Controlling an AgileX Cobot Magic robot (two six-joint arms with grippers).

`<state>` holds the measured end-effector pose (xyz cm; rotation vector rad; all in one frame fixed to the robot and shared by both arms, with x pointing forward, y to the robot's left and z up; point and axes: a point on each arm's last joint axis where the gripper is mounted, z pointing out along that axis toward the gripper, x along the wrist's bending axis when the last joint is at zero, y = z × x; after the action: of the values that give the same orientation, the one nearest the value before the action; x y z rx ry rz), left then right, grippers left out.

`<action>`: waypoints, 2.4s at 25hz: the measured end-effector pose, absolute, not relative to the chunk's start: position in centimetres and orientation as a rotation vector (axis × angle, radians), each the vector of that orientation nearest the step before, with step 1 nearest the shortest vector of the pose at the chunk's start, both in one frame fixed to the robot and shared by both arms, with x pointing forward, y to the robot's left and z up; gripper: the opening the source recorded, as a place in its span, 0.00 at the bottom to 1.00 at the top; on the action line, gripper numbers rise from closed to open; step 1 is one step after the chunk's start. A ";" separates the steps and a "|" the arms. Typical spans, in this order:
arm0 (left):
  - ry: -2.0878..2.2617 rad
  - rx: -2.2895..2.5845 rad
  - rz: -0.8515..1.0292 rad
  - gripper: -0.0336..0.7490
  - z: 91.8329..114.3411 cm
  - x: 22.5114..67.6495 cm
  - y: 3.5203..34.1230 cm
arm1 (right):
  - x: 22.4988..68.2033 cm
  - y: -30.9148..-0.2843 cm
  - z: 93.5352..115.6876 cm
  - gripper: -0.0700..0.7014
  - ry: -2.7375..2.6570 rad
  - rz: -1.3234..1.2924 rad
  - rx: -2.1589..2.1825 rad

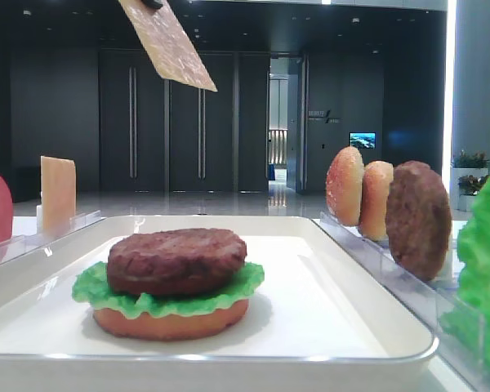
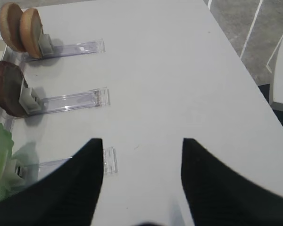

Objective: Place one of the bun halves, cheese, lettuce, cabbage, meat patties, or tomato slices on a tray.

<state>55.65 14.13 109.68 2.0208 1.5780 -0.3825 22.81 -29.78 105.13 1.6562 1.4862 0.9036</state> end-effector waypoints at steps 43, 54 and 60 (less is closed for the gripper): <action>1.535 1.781 -0.546 0.09 96.2 48.2 13.3 | 22.8 -29.8 105.1 0.56 1.485 0.904 1.657; 1.541 1.833 -0.534 0.09 95.3 48.2 13.5 | 22.8 -29.8 105.1 0.56 1.485 0.905 1.658; 1.543 1.845 -0.502 0.09 95.2 48.4 13.6 | 22.8 -29.8 105.1 0.56 1.485 0.905 1.658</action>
<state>48.38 13.60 95.19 1.8446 1.5434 -0.5016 22.81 -29.78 105.13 1.6581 1.4847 0.9048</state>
